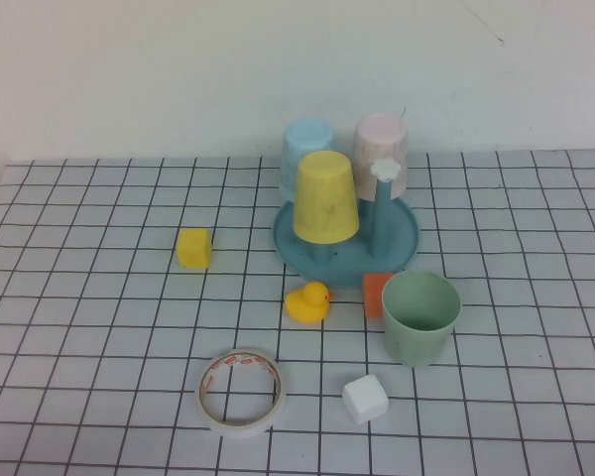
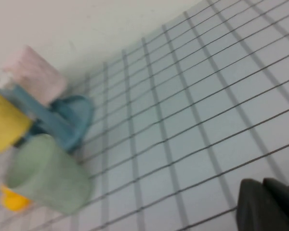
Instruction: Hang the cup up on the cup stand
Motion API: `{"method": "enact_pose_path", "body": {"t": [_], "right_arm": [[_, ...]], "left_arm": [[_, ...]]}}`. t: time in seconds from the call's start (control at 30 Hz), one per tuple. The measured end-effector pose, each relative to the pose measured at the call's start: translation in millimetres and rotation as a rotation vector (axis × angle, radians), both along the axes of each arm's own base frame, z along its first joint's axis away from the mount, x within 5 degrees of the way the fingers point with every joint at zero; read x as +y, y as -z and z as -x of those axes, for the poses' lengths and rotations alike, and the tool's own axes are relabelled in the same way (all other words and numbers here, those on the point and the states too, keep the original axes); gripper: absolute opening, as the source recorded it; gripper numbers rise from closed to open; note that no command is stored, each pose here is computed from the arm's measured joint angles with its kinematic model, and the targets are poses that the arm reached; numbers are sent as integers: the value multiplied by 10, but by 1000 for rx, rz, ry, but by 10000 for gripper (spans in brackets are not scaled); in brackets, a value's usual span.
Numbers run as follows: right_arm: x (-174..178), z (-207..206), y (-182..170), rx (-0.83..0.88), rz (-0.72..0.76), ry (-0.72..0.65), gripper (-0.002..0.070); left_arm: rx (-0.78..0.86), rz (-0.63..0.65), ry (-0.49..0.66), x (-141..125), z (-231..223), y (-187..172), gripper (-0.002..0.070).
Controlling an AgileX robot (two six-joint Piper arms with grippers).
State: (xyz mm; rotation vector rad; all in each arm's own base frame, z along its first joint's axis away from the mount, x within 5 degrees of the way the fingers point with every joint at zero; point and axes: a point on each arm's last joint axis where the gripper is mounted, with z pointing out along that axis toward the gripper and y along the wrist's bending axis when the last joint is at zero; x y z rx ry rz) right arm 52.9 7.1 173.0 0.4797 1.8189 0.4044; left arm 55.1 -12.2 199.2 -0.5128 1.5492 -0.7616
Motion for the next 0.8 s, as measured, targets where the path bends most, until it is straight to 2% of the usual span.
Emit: {"method": "enact_pose_path", "body": {"t": [0.07,0.17,0.4,0.6,0.8], "right_arm": [[32,-3,-10,-10,-103,-7,-1],[65,-7,-35,-28,-219,-13,-1],[-32,-37,-188,-211,-268,85,-1],[-94,-38,-273,-314,-314,147,-1],[-72,-39,-267,-301,-470,145,-1]], "left_arm": [[11,217,1,-1,0,-23,-2],[17,367,1,4,0,-42,-2],[2,390,-13,19,-2,-55,-2],[-10,525,-44,56,-5,-77,-2],[-25,469,-57,68,-6,-81,-2]]}}
